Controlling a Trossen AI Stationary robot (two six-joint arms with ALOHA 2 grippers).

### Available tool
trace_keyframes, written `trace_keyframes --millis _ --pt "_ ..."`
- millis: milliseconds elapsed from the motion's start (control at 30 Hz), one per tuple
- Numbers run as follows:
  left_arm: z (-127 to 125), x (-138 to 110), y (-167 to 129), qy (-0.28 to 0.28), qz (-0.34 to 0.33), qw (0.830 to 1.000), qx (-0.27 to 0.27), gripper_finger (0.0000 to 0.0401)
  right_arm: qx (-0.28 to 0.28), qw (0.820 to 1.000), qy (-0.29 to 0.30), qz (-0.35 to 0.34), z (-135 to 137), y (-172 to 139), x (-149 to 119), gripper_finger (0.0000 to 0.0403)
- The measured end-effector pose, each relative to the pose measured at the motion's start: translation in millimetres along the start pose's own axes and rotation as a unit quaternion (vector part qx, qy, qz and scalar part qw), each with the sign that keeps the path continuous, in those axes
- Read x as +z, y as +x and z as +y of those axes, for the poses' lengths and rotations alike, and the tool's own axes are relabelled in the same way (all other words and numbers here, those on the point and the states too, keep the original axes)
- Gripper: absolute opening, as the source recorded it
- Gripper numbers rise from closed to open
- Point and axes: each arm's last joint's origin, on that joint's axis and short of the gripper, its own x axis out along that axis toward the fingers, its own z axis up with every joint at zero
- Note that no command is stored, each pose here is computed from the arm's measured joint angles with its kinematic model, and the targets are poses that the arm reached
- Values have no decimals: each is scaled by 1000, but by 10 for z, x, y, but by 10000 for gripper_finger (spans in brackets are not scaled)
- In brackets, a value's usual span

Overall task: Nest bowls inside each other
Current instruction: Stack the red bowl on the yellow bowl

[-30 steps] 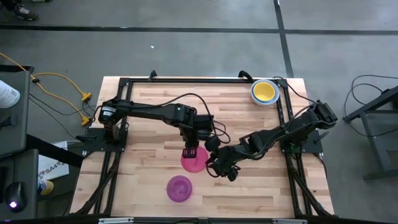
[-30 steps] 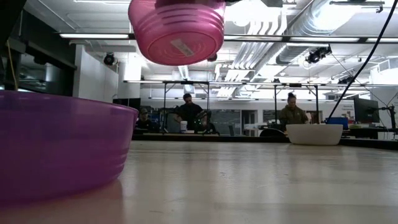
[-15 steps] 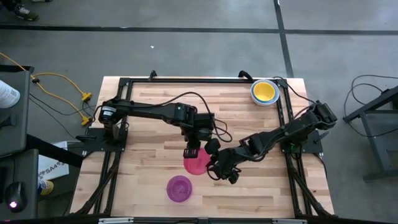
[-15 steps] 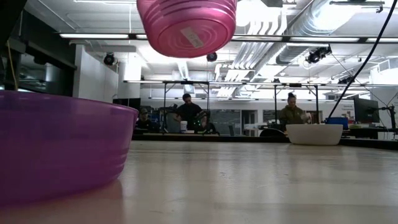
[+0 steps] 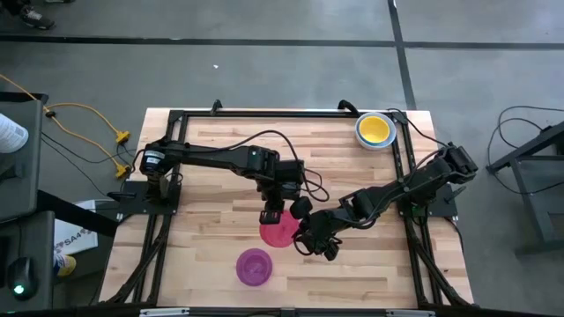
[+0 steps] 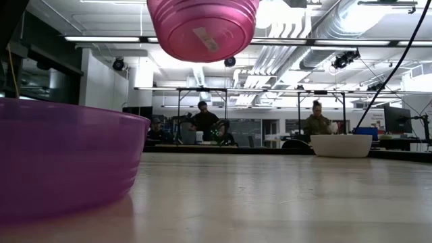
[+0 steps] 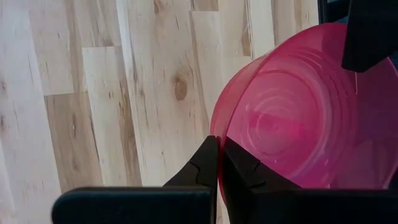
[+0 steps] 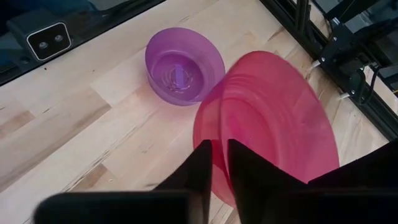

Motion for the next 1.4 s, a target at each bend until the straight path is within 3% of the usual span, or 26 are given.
trace_keyframes --millis 100,267,467,933,1400 --pt "-1 5 -2 2 -2 1000 -1 0 3 1000 -8 0 1 3 -2 13" --pt "-4 15 -10 9 -7 1000 -2 14 4 1000 -12 1 6 10 -5 6" --pt "-7 19 -15 38 -9 999 -3 34 13 1000 -16 2 12 13 -14 4" --pt "-49 88 -130 112 -30 993 5 38 45 999 19 2 25 2 -35 3" --pt "-81 129 -233 126 -40 991 18 39 44 998 30 17 45 -1 -53 3"
